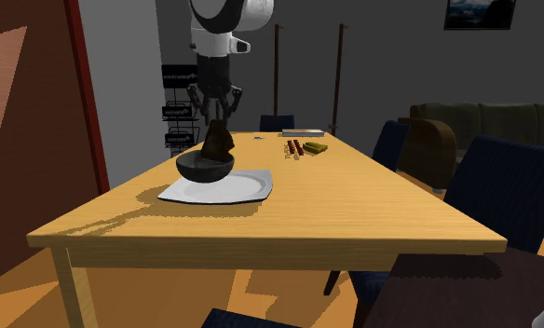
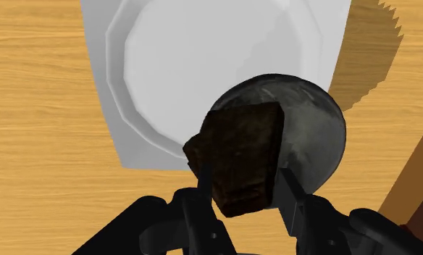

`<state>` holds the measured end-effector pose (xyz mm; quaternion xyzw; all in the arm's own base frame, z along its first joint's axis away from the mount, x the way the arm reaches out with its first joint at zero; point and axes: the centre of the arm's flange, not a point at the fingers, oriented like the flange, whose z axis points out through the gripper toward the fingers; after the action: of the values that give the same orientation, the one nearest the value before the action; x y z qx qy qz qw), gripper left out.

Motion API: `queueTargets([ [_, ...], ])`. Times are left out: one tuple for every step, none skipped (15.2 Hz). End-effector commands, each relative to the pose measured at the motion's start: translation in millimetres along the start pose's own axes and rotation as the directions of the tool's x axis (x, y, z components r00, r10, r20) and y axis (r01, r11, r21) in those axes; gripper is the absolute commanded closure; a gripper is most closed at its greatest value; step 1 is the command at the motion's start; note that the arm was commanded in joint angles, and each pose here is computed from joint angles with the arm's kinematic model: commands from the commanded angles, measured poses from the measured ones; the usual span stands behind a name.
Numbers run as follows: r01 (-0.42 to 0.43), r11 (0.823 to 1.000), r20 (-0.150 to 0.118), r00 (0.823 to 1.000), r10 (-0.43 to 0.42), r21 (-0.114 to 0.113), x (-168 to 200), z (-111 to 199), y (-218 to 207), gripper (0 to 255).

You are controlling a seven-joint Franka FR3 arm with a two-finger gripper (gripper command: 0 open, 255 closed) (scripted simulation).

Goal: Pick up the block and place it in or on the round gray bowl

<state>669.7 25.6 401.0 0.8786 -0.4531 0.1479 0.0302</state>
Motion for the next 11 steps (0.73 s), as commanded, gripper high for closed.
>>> queueTargets([
  [0.000, 1.000, 0.000, 1.000, 0.000, 0.000, 11.2, 0.7, -23.4, 255],
  [0.000, 1.000, 0.000, 1.000, 0.000, 0.000, 17.0, 1.7, -35.2, 255],
  [0.000, 1.000, 0.000, 1.000, 0.000, 0.000, 22.9, 2.6, -47.0, 255],
  [0.000, 1.000, 0.000, 1.000, 0.000, 0.000, 27.0, 3.3, -55.3, 255],
  [0.000, 1.000, 0.000, 1.000, 0.000, 0.000, 25.5, 8.3, -54.9, 255],
  [0.000, 1.000, 0.000, 1.000, 0.000, 0.000, 24.0, 13.4, -54.5, 255],
  [0.000, 1.000, 0.000, 1.000, 0.000, 0.000, 22.4, 18.4, -54.0, 255],
  [0.000, 1.000, 0.000, 1.000, 0.000, 0.000, 21.0, 23.5, -53.6, 255],
  [0.000, 1.000, 0.000, 1.000, 0.000, 0.000, 19.5, 28.5, -53.2, 255],
  [0.000, 1.000, 0.000, 1.000, 0.000, 0.000, 17.9, 33.5, -52.8, 255],
  [0.000, 1.000, 0.000, 1.000, 0.000, 0.000, 16.4, 38.6, -52.3, 255],
])
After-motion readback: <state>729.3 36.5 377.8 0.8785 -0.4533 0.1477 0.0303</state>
